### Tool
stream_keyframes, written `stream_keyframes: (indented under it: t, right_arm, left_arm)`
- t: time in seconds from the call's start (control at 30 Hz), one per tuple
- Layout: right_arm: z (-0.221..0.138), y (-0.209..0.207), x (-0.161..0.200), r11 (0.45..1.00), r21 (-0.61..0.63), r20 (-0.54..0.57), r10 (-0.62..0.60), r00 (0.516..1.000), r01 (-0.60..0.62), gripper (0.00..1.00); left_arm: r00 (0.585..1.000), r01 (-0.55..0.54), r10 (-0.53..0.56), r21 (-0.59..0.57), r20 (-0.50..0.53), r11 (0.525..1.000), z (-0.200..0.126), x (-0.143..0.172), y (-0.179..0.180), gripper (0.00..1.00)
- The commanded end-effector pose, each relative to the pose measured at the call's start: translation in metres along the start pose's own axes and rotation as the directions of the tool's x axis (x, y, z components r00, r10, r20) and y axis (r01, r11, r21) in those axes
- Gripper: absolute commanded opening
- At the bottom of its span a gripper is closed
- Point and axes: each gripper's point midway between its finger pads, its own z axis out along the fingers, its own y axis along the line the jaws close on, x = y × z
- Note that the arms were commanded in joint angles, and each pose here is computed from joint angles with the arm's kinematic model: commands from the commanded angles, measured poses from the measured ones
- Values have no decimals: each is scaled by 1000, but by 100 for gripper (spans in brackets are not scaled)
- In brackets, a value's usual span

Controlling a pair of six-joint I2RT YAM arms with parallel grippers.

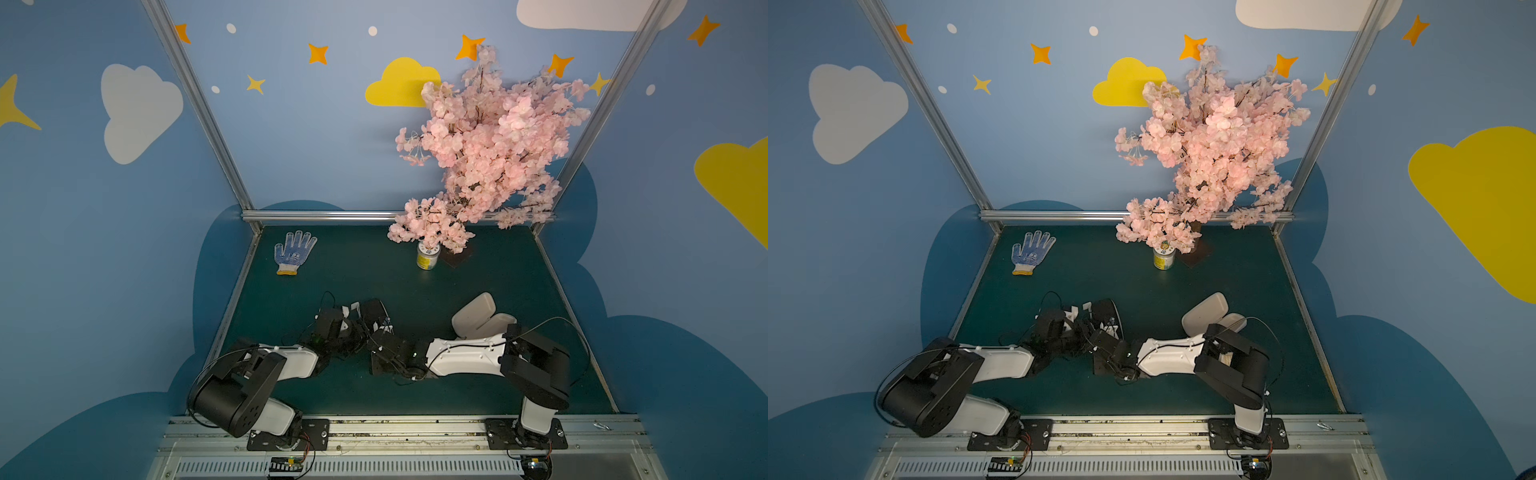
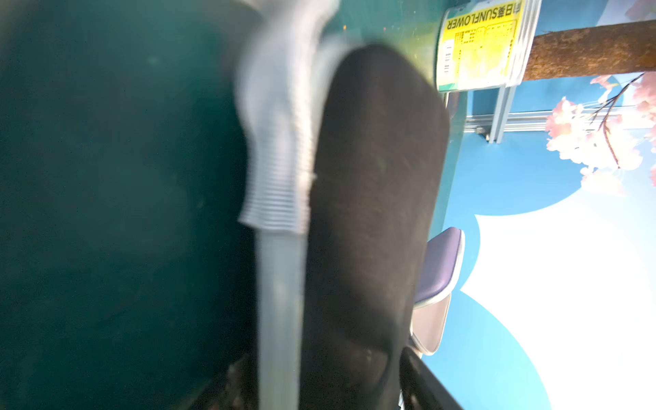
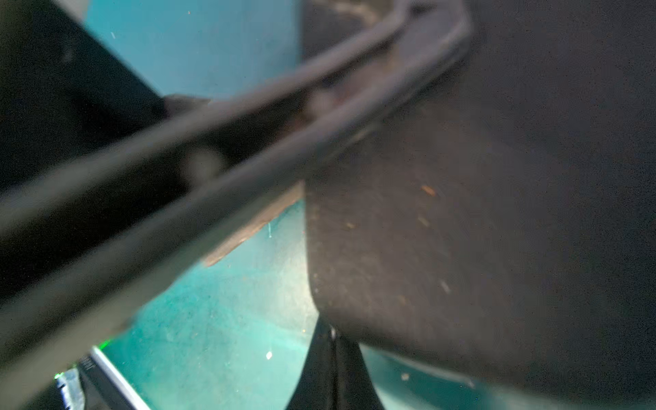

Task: Put umbrellas into zippered umbrella sleeves
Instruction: Zip the zipper on the umbrella sleeve.

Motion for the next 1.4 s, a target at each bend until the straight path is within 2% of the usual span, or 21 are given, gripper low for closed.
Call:
stream_keyframes:
  t: [0.0,0.17,0.37,0.63,0.97,1.13,1.37]
  right_arm:
    - [-11,14,-6,998,-68,14,0,1000,1,0]
    - [-14,13,-7,998,-70,21,5,1000,-3,0]
    - [-17,-4,-4,999,-15,-3,43,999,-43,0]
    - [-27,-45,5,993,90,-33,74,997,-70,0]
    - [-42,-94,2,966,254,-32,61,998,-51,0]
    - [-47,-116,-4,944,320,-15,88,996,-79,0]
    - [-44,-102,-33,934,357,35,-20,999,6,0]
  left_arm:
    - [997,67,-71,-129,-23,989,3,14,47,60]
    - [996,82,-87,-140,-32,987,6,17,55,46]
    - [996,70,-81,-217,-45,974,9,15,65,25]
    - [995,55,-75,-259,-67,964,8,0,75,3]
    - [988,15,-57,-277,-142,961,8,5,79,2]
    - [984,-12,-35,-265,-172,964,6,2,65,2]
    - [970,-42,-19,-245,-244,969,9,7,55,2]
